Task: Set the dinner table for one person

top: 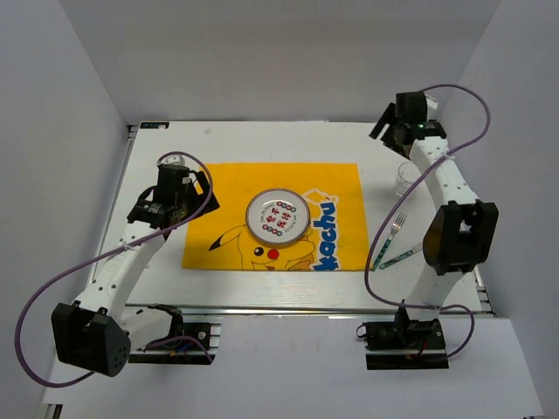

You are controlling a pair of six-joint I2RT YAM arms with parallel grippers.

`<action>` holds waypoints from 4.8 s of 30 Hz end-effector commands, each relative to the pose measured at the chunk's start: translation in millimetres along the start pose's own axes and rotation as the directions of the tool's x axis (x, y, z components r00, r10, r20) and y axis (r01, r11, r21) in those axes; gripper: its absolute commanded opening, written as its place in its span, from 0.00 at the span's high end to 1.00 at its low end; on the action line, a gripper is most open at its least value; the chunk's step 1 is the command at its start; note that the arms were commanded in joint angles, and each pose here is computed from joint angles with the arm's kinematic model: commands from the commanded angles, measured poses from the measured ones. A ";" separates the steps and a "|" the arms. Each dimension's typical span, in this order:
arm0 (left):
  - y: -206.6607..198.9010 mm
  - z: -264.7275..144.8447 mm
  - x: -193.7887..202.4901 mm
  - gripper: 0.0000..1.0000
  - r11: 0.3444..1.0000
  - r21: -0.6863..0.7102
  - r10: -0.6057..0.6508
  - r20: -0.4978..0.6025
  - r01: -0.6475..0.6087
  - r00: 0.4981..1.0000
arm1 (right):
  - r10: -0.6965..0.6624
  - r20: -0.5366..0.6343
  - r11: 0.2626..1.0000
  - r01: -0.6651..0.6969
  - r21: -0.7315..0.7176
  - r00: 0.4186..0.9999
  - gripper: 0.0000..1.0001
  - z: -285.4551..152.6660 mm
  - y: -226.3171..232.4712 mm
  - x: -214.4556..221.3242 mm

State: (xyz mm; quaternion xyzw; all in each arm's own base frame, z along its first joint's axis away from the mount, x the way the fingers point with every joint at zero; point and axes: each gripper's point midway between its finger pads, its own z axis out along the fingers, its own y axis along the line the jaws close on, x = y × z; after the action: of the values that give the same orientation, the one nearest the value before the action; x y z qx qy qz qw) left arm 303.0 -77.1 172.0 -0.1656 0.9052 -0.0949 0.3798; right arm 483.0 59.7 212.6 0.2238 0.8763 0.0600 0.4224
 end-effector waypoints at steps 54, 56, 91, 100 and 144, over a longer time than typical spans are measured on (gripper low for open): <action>-3.9 5.9 -0.1 0.02 1.000 0.003 0.026 -0.034 -0.025 0.999 | -0.196 -0.273 0.979 0.204 0.001 0.942 1.00 65.4 33.9 60.7; -4.0 5.7 -0.8 0.02 1.000 0.003 0.025 -0.032 -0.025 0.999 | -0.210 -0.267 0.975 0.220 0.010 0.941 1.00 66.3 40.5 62.6; 0.1 1.6 -3.1 0.02 0.999 -0.021 0.034 -0.030 -0.035 0.999 | -0.168 -0.187 0.975 0.191 0.110 0.968 0.11 -13.2 -25.2 28.7; 6.5 -10.1 -6.4 0.02 0.996 -0.064 0.058 -0.005 -0.058 0.998 | 0.030 -0.266 0.979 0.025 0.201 0.964 0.13 -52.6 -155.0 146.7; -4.7 -15.7 -9.7 0.02 0.997 0.027 0.075 -0.004 -0.075 0.997 | 0.405 -0.210 0.750 -0.193 0.632 0.890 1.00 -66.2 -253.0 258.0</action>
State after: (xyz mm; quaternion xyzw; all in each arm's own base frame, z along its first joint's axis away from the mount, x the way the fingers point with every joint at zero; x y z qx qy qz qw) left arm 293.2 -75.5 169.0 -0.1311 0.9222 -0.0797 0.3551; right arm 231.3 -40.0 12.5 0.4549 0.8653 -0.0779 0.1956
